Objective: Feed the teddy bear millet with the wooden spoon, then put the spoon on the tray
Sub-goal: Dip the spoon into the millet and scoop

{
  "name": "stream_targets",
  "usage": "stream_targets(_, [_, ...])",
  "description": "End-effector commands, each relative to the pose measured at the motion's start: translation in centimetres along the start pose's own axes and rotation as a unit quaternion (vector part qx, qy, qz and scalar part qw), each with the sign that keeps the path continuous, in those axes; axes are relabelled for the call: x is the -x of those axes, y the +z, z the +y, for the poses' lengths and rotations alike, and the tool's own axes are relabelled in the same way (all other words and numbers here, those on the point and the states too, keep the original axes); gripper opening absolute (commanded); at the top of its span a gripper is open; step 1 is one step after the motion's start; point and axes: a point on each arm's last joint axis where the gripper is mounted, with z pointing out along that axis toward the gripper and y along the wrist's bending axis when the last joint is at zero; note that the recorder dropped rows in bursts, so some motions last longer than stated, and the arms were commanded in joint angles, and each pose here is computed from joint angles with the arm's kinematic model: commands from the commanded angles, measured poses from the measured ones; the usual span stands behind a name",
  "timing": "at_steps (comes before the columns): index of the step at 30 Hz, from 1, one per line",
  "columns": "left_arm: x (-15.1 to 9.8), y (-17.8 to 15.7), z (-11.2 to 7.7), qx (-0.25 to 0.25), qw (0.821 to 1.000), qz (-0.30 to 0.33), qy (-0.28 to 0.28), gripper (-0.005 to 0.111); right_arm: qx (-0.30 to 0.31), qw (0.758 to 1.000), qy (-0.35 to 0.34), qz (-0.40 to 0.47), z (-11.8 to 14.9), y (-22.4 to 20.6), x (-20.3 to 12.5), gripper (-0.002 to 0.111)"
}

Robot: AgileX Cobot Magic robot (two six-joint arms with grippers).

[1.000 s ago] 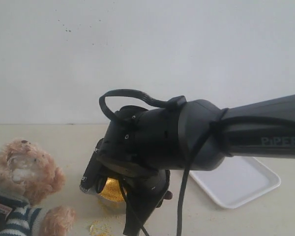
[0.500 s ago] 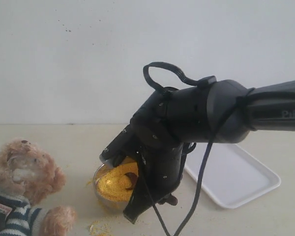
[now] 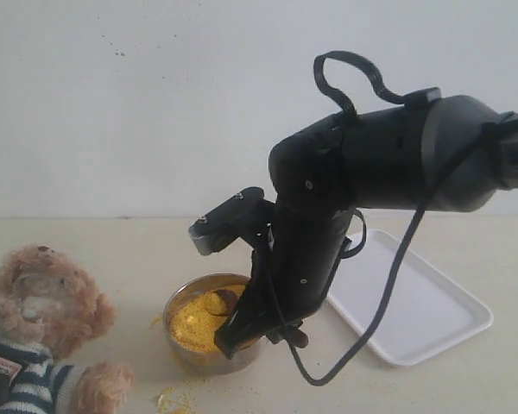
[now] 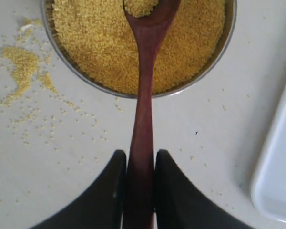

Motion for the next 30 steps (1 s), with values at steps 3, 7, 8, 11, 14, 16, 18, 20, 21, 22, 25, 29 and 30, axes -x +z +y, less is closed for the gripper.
stream_targets(3, [0.1, -0.1, -0.2, -0.007, 1.0, -0.01, -0.002, 0.004, 0.062, 0.997, 0.02, -0.031, -0.2, -1.5, 0.2, 0.0])
stream_targets(7, [0.1, -0.1, -0.2, -0.007, 1.0, -0.01, -0.002, 0.004, 0.061, 0.996, 0.057, -0.042, -1.5, -2.0, 0.2, 0.0])
stream_targets(8, [0.1, -0.1, -0.2, -0.007, 1.0, -0.01, -0.002, 0.004, 0.066, 0.996, 0.048, -0.041, -1.4, -2.2, 0.1, 0.0])
stream_targets(11, [0.1, -0.1, -0.2, -0.007, 1.0, -0.01, -0.002, 0.004, 0.061, 0.997, 0.035, -0.033, -1.9, -2.2, -0.2, 0.0])
stream_targets(14, [0.1, -0.1, -0.2, -0.007, 1.0, -0.01, -0.002, 0.004, 0.062, 0.997, 0.035, -0.028, -2.0, -2.2, -0.3, 0.0])
stream_targets(16, [0.1, -0.1, -0.2, -0.007, 1.0, -0.01, -0.002, 0.004, 0.059, 0.997, 0.031, -0.025, -2.0, -2.1, -0.4, 0.0])
stream_targets(18, [0.1, -0.1, -0.2, -0.007, 1.0, -0.01, -0.002, 0.004, 0.068, 0.997, 0.032, -0.029, -1.9, -2.2, -0.3, 0.0])
stream_targets(20, [0.1, -0.1, -0.2, -0.007, 1.0, -0.01, -0.002, 0.004, 0.064, 0.997, 0.027, -0.035, -2.1, -2.2, -0.2, 0.0])
stream_targets(21, [0.1, -0.1, -0.2, -0.007, 1.0, -0.01, -0.002, 0.004, 0.062, 0.997, 0.032, -0.039, -2.2, -2.2, -0.2, 0.0])
stream_targets(22, [0.1, -0.1, -0.2, -0.007, 1.0, -0.01, -0.002, 0.004, 0.062, 0.996, 0.039, -0.041, -2.2, -2.2, -0.1, 0.0])
stream_targets(25, [0.1, -0.1, -0.2, -0.007, 1.0, -0.01, -0.002, 0.004, 0.066, 0.997, 0.022, -0.044, -2.1, -2.4, -0.1, 0.0])
stream_targets(29, [0.1, -0.1, -0.2, -0.007, 1.0, -0.01, -0.002, 0.004, 0.058, 0.997, 0.034, -0.049, -2.5, -2.7, -0.1, 0.0])
stream_targets(30, [0.1, -0.1, -0.2, -0.007, 1.0, -0.01, -0.002, 0.004, 0.058, 0.997, 0.028, -0.048, -2.5, -2.8, -0.2, 0.0])
